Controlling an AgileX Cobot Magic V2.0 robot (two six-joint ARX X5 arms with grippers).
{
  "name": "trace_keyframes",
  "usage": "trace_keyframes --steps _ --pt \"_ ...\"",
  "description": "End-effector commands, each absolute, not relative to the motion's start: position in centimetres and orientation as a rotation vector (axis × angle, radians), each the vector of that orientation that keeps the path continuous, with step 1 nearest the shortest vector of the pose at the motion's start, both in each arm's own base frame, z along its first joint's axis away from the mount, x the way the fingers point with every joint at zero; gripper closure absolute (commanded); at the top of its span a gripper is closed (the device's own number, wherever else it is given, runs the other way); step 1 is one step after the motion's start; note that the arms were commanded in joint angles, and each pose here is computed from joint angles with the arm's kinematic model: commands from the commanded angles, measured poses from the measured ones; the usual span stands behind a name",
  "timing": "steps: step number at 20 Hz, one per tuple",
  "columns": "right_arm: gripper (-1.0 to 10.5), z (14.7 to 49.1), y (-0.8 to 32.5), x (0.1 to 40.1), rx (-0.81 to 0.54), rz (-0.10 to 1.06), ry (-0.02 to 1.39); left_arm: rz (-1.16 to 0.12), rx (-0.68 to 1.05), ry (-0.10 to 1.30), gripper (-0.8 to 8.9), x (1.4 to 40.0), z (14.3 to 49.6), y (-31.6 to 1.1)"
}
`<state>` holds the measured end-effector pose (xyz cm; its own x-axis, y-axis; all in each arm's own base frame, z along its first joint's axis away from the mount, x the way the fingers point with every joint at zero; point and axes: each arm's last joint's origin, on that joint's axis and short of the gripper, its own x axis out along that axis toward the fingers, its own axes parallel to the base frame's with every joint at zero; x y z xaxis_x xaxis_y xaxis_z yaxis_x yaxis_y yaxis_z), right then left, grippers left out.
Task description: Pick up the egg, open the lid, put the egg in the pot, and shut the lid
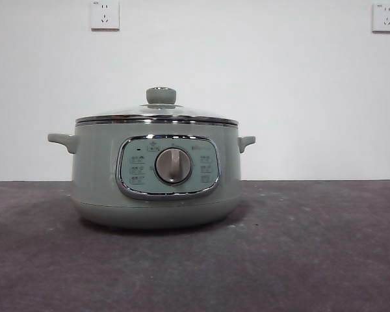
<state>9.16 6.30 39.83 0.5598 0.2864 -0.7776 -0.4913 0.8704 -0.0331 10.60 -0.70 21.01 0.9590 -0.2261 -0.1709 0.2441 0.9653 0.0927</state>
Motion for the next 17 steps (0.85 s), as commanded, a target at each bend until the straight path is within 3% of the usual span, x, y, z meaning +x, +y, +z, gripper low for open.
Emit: trace_keyframes --steps 1,8,17 --pt "9.5 39.5 6.2 9.1 -0.261 0.455 0.893 -0.182 0.085 0.156 8.17 10.2 19.0 -0.5" --pt "9.5 39.5 6.2 9.1 -0.261 0.455 0.893 -0.160 0.009 0.196 8.17 9.4 15.3 -0.5" --pt "9.5 39.5 6.2 9.1 -0.261 0.455 0.893 -0.160 -0.002 0.221 8.17 9.5 15.0 -0.5"
